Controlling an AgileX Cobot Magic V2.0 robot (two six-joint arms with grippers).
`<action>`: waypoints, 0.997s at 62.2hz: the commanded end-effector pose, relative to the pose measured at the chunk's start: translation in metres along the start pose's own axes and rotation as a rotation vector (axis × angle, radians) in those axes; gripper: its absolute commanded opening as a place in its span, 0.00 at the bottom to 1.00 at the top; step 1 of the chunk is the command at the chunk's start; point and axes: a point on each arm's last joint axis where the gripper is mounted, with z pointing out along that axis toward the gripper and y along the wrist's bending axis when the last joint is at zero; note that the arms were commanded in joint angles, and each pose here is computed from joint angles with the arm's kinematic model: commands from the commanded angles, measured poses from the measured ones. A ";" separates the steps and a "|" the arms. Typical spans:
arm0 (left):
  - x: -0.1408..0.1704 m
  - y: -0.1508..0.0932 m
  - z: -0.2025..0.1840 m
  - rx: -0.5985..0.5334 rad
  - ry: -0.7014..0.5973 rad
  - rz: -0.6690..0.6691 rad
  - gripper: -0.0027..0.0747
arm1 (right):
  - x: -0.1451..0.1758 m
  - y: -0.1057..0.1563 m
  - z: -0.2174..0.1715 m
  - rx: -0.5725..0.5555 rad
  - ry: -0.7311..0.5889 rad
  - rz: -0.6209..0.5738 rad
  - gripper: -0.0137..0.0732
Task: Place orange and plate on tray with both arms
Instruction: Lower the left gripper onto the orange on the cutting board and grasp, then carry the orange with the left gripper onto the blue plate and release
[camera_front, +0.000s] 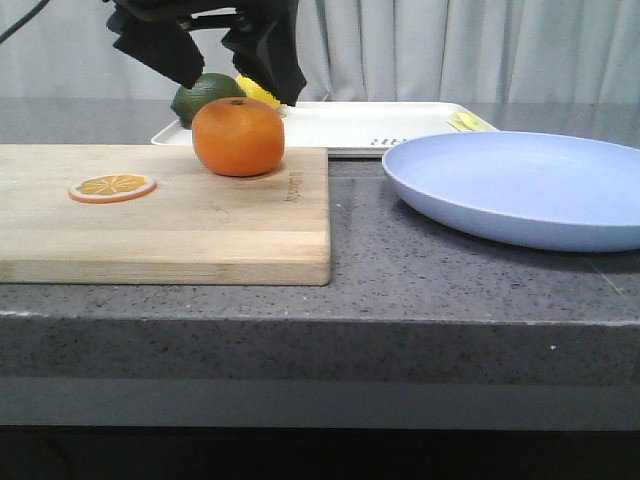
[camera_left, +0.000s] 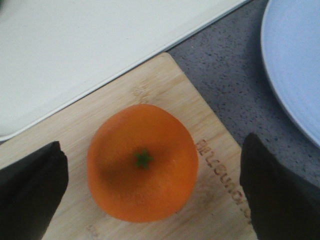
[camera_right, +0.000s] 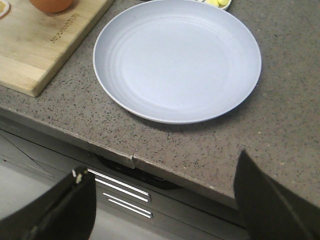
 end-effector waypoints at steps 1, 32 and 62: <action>-0.019 0.003 -0.016 -0.005 -0.106 -0.011 0.91 | -0.014 0.000 -0.004 0.006 -0.077 -0.016 0.82; -0.014 0.003 0.029 -0.002 -0.041 -0.011 0.90 | -0.014 0.000 -0.004 0.006 -0.079 -0.016 0.82; -0.026 -0.014 0.012 0.034 -0.073 0.001 0.62 | -0.014 0.000 -0.004 0.005 -0.076 -0.016 0.82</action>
